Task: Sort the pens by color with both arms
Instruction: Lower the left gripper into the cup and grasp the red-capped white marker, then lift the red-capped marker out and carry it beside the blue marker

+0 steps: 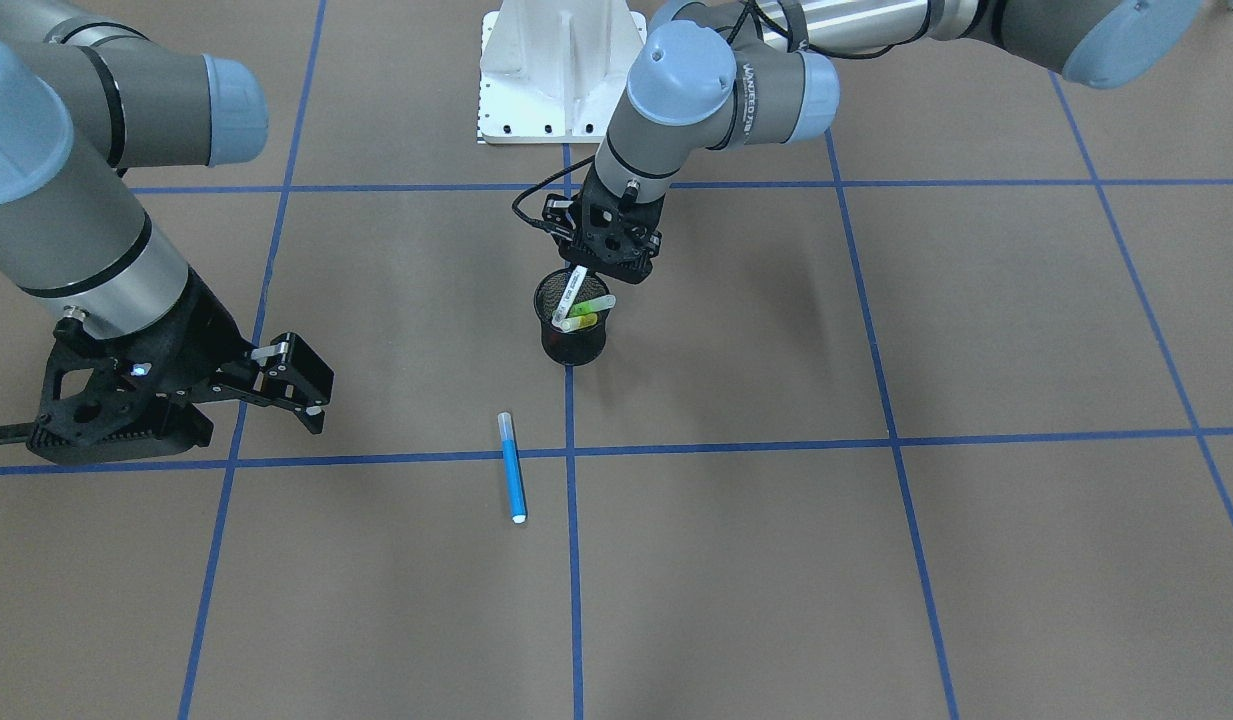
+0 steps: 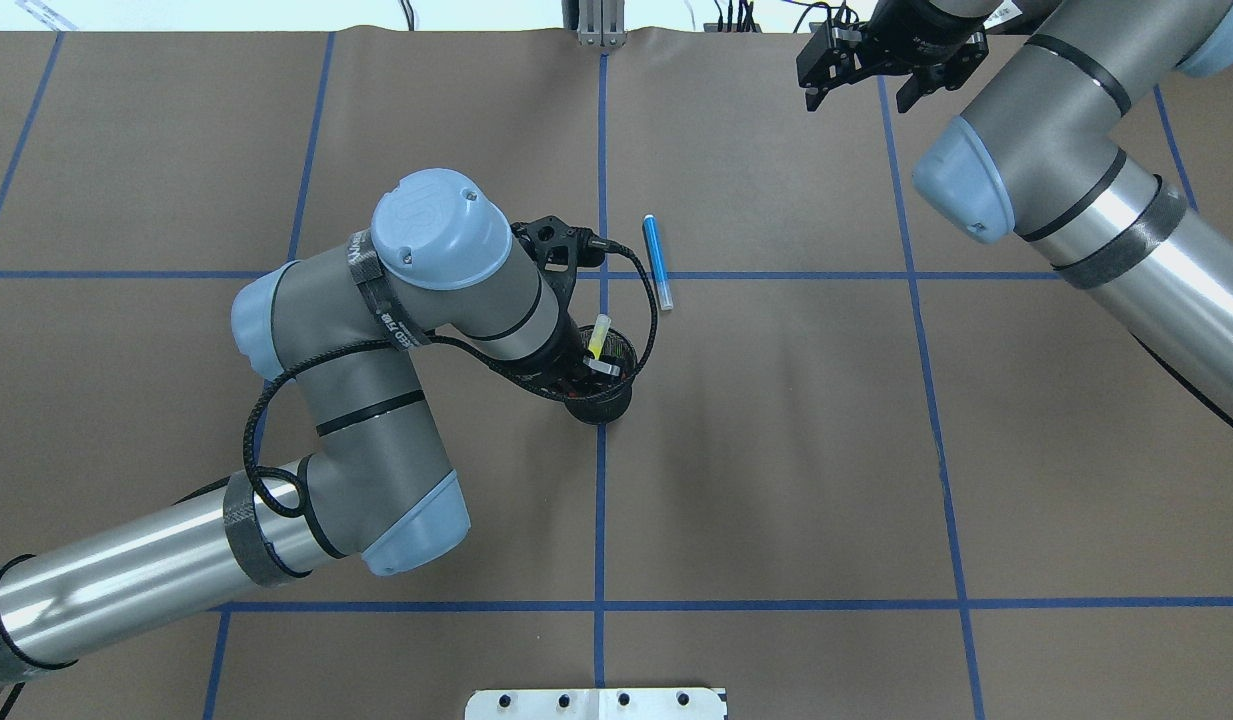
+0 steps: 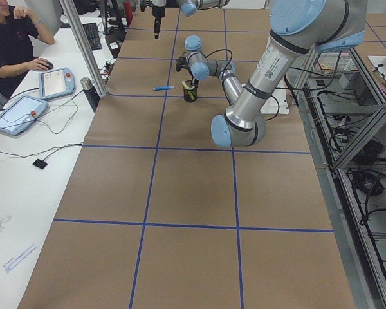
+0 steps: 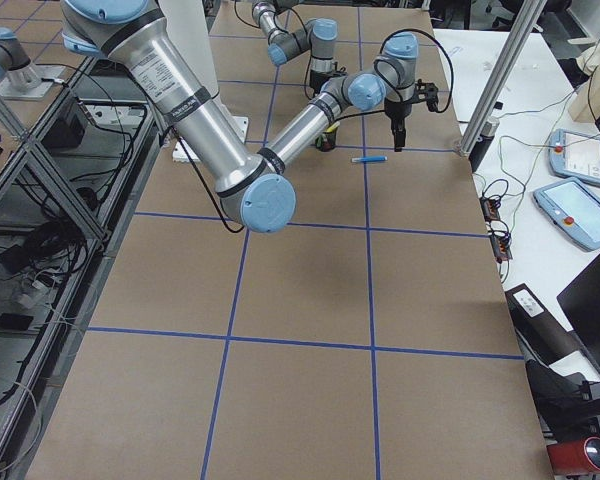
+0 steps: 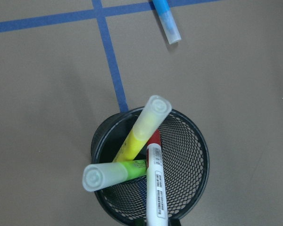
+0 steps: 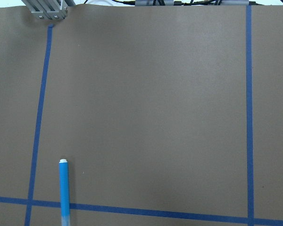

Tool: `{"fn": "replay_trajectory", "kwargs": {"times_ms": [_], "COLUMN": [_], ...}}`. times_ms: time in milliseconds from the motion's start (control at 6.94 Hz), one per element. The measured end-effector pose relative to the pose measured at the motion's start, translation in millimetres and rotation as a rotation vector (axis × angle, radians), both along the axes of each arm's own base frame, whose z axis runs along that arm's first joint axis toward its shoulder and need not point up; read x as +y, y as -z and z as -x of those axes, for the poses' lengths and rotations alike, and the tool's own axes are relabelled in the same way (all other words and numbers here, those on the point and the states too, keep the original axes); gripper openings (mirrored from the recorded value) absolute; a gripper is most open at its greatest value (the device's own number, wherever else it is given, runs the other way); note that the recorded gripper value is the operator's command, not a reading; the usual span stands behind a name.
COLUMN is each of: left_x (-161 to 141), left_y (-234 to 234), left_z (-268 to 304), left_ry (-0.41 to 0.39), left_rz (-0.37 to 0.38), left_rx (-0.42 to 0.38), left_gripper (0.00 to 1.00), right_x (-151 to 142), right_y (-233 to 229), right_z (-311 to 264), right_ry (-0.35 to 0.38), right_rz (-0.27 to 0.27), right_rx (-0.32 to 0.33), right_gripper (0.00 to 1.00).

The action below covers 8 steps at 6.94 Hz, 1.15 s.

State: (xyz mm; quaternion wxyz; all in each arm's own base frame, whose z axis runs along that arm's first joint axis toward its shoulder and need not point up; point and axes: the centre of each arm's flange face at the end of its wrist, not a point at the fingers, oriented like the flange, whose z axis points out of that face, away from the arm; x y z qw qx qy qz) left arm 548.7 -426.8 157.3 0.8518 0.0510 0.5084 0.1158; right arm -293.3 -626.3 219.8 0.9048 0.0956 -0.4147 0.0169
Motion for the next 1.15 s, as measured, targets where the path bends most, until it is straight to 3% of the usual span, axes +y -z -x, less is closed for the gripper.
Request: {"fn": "replay_trajectory", "kwargs": {"times_ms": [576,1153], "left_x": [6,28], "left_y": [11,49], "left_z": [11,61], "left_ry": [-0.004,0.004], "left_rz": [-0.006,0.001], "left_rx": [0.016,0.012], "left_gripper": [0.20,0.20], "right_x": [0,0], "right_y": [-1,-1], "right_z": [0,1], "right_ry": [-0.001,0.000], "right_rz": [0.000,-0.001], "right_rx": [0.001,0.001], "right_gripper": [0.98,0.98]}}
